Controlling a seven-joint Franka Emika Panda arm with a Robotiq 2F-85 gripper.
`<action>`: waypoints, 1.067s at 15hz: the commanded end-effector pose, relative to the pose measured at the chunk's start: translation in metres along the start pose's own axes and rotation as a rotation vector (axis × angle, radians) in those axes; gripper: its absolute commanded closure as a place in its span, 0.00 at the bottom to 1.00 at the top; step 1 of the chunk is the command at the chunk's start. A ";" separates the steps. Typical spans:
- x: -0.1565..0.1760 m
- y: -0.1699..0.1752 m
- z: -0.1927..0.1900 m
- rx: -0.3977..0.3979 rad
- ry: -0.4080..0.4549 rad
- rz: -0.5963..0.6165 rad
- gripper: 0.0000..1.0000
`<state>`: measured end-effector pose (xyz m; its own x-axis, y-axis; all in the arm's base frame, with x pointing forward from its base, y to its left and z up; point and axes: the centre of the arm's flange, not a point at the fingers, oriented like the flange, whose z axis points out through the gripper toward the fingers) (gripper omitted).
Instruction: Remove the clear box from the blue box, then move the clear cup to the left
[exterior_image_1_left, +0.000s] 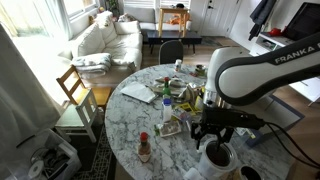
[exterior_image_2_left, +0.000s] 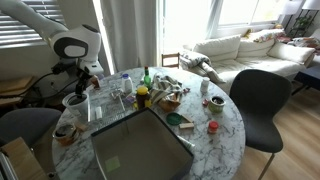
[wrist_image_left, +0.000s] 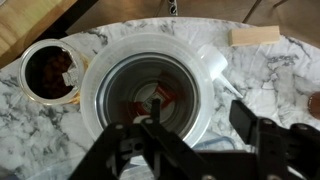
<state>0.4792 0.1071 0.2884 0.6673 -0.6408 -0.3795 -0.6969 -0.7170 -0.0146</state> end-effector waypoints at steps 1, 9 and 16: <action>-0.002 0.006 0.012 0.001 -0.017 0.039 0.57; 0.003 0.006 0.014 -0.013 -0.031 0.056 1.00; -0.010 0.009 -0.006 -0.039 -0.083 0.056 0.98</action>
<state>0.4730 0.1049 0.2835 0.6185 -0.6615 -0.4241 -0.7163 -0.6965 0.0417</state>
